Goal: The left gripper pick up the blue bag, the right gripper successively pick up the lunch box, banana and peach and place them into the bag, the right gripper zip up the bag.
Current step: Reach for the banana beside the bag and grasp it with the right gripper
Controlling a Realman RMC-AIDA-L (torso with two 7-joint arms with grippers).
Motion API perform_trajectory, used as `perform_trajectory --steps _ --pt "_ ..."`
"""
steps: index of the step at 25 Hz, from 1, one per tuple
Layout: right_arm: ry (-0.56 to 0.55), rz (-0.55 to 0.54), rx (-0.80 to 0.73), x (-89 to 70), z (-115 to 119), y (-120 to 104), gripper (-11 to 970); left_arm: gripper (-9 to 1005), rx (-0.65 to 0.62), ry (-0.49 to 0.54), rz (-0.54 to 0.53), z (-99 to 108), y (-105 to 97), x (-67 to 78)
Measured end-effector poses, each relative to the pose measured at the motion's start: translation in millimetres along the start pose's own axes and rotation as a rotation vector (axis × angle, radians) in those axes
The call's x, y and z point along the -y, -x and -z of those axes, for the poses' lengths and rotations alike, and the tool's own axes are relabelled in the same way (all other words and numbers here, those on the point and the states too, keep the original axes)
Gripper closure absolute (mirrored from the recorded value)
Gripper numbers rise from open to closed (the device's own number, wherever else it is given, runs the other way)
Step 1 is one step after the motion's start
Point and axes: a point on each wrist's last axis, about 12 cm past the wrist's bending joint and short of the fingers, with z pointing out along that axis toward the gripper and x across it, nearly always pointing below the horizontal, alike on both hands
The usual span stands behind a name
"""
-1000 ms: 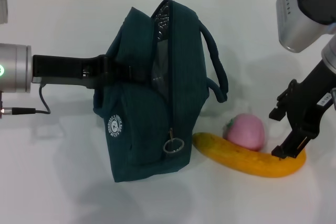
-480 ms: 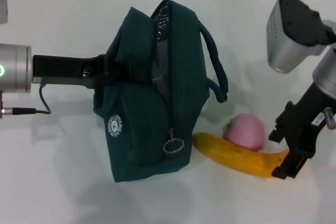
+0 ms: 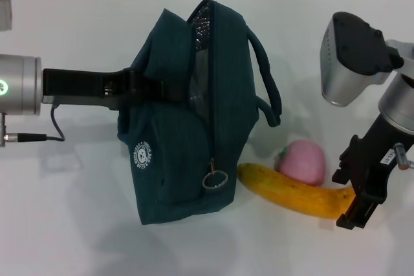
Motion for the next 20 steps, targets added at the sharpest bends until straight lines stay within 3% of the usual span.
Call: perform_trajectory --steps 20 --pt "-0.026 0.015 -0.035 2.2 -15.8 5.1 209 962 0.002 0.001 -0.006 0.0 1.4 -0.1"
